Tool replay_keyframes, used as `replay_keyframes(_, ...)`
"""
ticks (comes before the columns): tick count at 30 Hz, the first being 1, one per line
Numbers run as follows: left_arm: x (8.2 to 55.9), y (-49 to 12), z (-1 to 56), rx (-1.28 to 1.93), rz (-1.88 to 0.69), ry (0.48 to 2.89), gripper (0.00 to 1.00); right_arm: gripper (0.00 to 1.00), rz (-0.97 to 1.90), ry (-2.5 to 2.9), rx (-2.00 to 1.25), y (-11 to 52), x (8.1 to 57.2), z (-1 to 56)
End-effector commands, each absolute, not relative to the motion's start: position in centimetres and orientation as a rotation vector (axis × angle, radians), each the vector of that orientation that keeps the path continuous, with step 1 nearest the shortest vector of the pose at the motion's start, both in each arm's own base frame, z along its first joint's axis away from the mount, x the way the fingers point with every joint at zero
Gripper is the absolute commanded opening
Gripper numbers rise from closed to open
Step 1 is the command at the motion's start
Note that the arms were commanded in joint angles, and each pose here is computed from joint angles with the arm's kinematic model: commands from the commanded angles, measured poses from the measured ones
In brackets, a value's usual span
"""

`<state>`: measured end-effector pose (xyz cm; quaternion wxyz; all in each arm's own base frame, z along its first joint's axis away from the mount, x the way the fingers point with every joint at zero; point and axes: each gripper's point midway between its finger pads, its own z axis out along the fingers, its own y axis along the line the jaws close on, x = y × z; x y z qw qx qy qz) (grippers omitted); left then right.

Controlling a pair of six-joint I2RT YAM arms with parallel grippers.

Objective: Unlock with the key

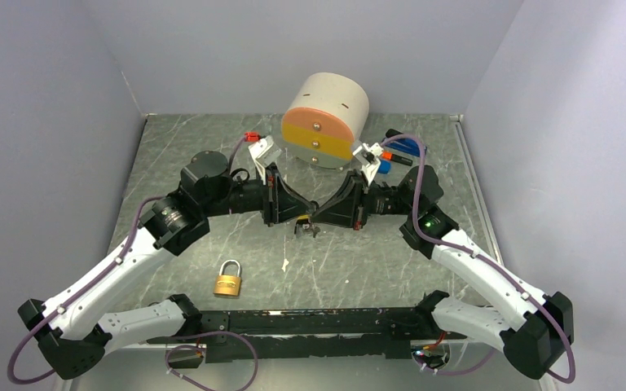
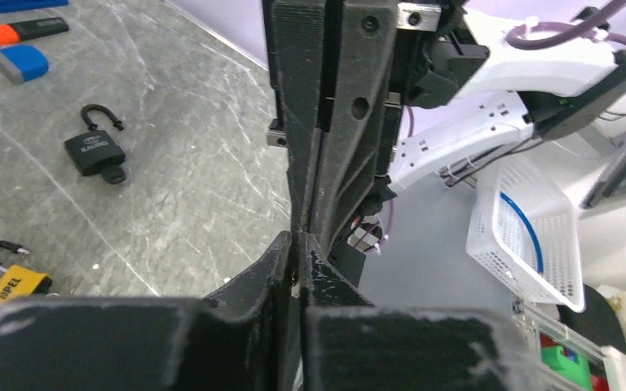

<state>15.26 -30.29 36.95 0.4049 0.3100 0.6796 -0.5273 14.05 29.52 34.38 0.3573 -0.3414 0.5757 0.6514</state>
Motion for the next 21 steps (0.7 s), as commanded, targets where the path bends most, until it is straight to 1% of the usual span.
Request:
replay_keyframes(1,16.4,-29.4,39.1,0.668,-1.275,1.667,0.32,0.0,1.607,1.436,-0.842,29.2,14.8,35.3)
replay_keyframes(2,17.1,-29.0,38.9,0.617,-1.236,1.69,0.41,0.0,1.593,1.447,-0.827,29.2,15.0,35.1)
replay_keyframes(3,17.9,-28.4,38.8,0.562,-1.19,1.712,0.69,0.0,1.576,1.459,-0.811,29.2,15.3,34.9)
replay_keyframes(4,19.0,-27.4,38.2,0.469,-1.117,1.753,0.86,0.0,1.556,1.476,-0.793,29.0,15.6,34.5)
replay_keyframes(5,20.4,-26.1,37.6,0.358,-1.03,1.796,0.93,0.0,1.528,1.49,-0.77,28.9,16.1,34.2)
replay_keyframes(7,22.8,-22.8,35.1,0.118,-0.822,1.907,0.94,0.0,1.493,1.511,-0.741,28.7,16.6,33.7)
replay_keyframes(9,23.9,-19.0,32.0,-0.107,-0.592,2.027,0.94,0.0,1.471,1.534,-0.721,28.5,16.9,33.0)
replay_keyframes(12,23.5,-14.5,27.8,-0.373,-0.308,2.162,0.94,0.0,1.44,1.576,-0.702,28.4,17.2,31.9)
replay_keyframes(14,22.4,-12.7,25.1,-0.468,-0.166,2.25,0.94,0.0,1.421,1.597,-0.694,28.2,17.4,31.3)
replay_keyframes(17,20.4,-11.4,20.9,-0.568,-0.029,2.368,0.94,0.0,1.403,1.627,-0.689,28.2,17.7,30.6)
replay_keyframes(21,18.1,-12.0,14.8,-0.661,-0.018,2.523,0.94,0.0,1.397,1.654,-0.686,28.3,17.9,29.9)
